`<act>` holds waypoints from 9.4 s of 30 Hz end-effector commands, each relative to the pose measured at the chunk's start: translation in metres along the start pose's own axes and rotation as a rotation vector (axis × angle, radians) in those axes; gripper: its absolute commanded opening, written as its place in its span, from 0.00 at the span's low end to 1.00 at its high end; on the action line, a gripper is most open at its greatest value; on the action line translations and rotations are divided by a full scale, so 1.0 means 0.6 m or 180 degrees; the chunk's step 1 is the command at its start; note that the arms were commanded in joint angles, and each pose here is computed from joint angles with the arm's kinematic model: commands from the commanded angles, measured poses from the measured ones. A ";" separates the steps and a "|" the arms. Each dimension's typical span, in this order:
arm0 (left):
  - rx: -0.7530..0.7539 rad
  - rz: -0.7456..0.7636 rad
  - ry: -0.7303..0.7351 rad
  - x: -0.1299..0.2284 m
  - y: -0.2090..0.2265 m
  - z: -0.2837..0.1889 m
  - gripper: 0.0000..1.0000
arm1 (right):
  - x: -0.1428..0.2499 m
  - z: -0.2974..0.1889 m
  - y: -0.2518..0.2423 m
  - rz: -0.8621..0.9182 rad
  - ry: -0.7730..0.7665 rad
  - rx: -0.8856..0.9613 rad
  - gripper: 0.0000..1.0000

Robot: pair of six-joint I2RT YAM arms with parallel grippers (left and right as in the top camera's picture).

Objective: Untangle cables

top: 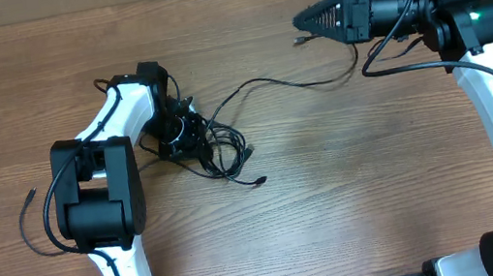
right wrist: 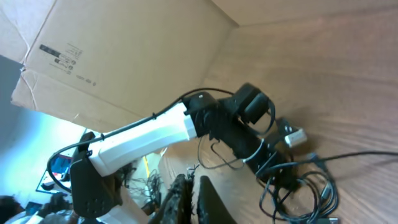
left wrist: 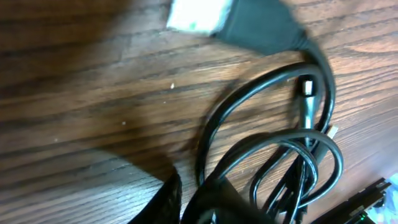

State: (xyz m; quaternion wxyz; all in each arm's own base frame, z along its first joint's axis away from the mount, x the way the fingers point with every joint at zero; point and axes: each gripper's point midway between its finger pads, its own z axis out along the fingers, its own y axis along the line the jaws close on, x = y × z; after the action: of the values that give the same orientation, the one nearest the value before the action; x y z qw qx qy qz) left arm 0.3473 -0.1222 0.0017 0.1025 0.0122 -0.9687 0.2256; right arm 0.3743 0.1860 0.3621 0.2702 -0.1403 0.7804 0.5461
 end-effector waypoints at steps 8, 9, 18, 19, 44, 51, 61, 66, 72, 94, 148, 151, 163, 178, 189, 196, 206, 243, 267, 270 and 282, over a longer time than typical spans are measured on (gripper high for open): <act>0.0664 -0.0062 0.0035 -0.004 -0.042 -0.011 0.75 | 0.048 0.021 -0.065 0.0349 0.0175 0.0904 0.35; 0.0666 -0.0075 0.0030 -0.006 -0.041 -0.016 0.75 | 0.055 0.023 -0.070 0.0374 0.0203 0.0954 0.35; 0.0632 0.0013 0.0091 -0.004 -0.058 -0.056 0.56 | 0.128 0.076 -0.077 0.0349 0.0710 0.1073 0.37; 0.0652 0.0010 0.0101 -0.003 -0.061 -0.058 0.41 | 0.136 0.085 -0.081 0.0348 0.0769 0.1113 0.38; 0.1173 0.0132 0.0073 0.013 -0.145 -0.153 0.04 | 0.253 0.201 -0.141 0.0647 0.1583 0.1214 0.56; 0.1337 0.0344 0.0045 0.015 -0.158 -0.159 0.04 | 0.291 0.208 -0.161 0.0689 0.1707 0.1277 0.58; 0.1663 0.0631 0.0024 0.025 -0.183 -0.172 0.04 | 0.300 0.221 -0.248 0.0828 0.1320 0.1818 0.58; 0.1669 0.0702 0.0062 0.034 -0.183 -0.173 0.04 | 0.288 0.208 -0.286 0.0678 0.1157 0.2206 0.58; 0.1643 0.0762 0.0058 0.035 -0.180 -0.172 0.04 | 0.280 0.197 -0.303 0.0603 0.1081 0.2429 0.62; 0.1477 0.0780 0.0084 0.036 -0.169 -0.163 0.04 | 0.304 0.237 -0.228 0.1758 0.1133 0.1704 0.58; 0.1077 -0.0117 0.0237 0.024 -0.147 -0.081 0.17 | 0.188 0.188 -0.181 0.1037 0.0434 0.1296 0.04; 0.1095 -0.0421 0.0204 0.013 -0.140 -0.064 0.18 | 0.189 0.188 -0.182 0.1042 0.0438 0.1300 0.04; 0.1111 -0.0640 0.0151 0.001 -0.135 -0.045 0.41 | 0.188 0.187 -0.184 0.1037 0.0425 0.1326 0.04; 0.0868 -0.0673 0.0161 0.007 -0.168 -0.011 0.29 | 0.188 0.187 -0.186 0.1040 0.0422 0.1348 0.04; 0.0595 -0.0513 0.0165 0.016 -0.109 -0.022 0.04 | 0.176 0.163 -0.213 0.1111 0.0318 0.1512 0.04; 0.0680 -0.0485 0.0260 0.035 -0.031 -0.069 0.04 | 0.157 0.100 -0.262 0.1257 0.0194 0.1693 0.04; 0.1267 -0.1168 -0.0192 0.003 0.082 -0.157 0.04 | 0.152 0.044 -0.302 0.1363 0.0122 0.1900 0.04; 0.0727 -0.0695 -0.0467 -0.011 0.022 -0.200 0.65 | 0.164 0.030 -0.324 0.1370 0.0122 0.2259 0.04; 0.0110 -0.0255 -0.1255 -0.088 -0.244 -0.063 0.87 | 0.164 0.030 -0.324 0.1369 0.0124 0.2258 0.04; 0.0042 -0.0264 -0.1315 -0.090 -0.245 -0.061 0.87 | 0.164 0.030 -0.324 0.1369 0.0125 0.2258 0.04; -0.0146 -0.0294 -0.1047 -0.085 -0.213 -0.009 0.04 | 0.163 0.030 -0.324 0.1359 0.0113 0.2258 0.04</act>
State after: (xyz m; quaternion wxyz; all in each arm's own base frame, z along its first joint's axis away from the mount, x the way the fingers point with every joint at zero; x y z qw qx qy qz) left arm 0.4078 -0.2436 0.0637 -0.0590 0.0943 -0.9712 0.2109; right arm 0.3930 0.1390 0.1335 0.1435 0.1268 0.9398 0.2829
